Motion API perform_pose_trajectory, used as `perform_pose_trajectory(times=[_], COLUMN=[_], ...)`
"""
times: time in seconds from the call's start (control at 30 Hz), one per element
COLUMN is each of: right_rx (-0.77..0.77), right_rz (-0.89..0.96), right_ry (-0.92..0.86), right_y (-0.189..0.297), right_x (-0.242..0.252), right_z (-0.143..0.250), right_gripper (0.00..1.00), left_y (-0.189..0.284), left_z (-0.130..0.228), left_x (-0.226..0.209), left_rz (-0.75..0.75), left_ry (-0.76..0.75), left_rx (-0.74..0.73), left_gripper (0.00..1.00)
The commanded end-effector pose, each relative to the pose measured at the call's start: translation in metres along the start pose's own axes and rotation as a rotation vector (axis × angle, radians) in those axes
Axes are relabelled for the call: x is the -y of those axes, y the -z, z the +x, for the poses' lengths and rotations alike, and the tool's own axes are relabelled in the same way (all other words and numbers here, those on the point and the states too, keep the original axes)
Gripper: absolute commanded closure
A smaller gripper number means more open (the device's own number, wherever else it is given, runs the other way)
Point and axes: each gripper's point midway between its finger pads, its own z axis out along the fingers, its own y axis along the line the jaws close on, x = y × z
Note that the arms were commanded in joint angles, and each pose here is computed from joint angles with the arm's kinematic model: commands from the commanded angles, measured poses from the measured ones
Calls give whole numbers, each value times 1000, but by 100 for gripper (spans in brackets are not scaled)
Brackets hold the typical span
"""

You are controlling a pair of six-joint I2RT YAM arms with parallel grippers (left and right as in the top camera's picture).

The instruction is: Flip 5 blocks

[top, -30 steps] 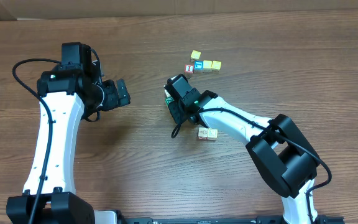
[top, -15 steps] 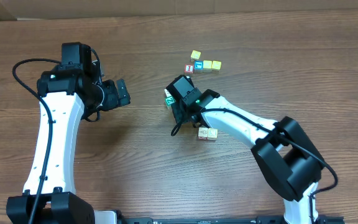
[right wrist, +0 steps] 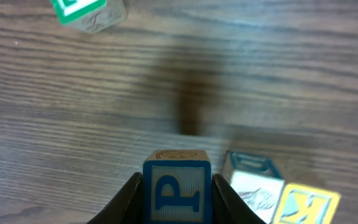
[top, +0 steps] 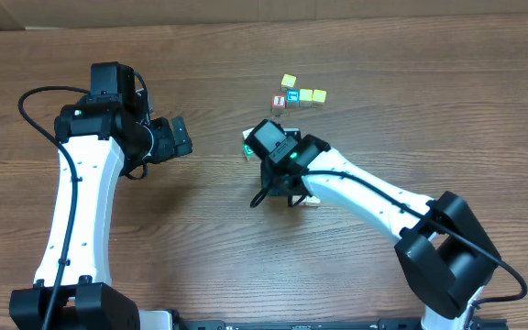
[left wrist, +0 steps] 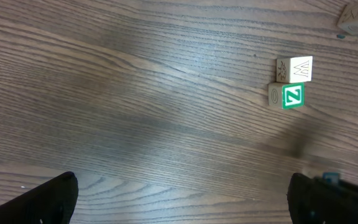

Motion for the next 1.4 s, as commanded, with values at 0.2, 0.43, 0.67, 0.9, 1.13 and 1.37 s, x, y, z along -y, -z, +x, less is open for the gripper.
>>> perform_pose_trajectory(times=[0.2, 0.43, 0.67, 0.9, 1.13, 1.37], right_rx=[102, 113, 107, 103, 101, 169], right_rz=[73, 92, 98, 98, 98, 31], right_ry=[-44, -41, -39, -38, -37, -8], right_y=[-2, -10, -15, -15, -15, -14], right_x=[-2, 1, 1, 2, 1, -15], right_z=[9, 9, 10, 11, 11, -6], right_gripper=[75, 75, 74, 64, 59, 56], left_y=[2, 2, 2, 2, 2, 2], left_z=[-6, -6, -6, -6, -6, -6], left_x=[3, 3, 3, 3, 3, 3], left_rz=[-1, -1, -1, -1, -1, -1], left_ry=[5, 5, 5, 5, 5, 5], left_rx=[16, 16, 16, 15, 16, 16], left_gripper=[0, 0, 0, 0, 0, 0])
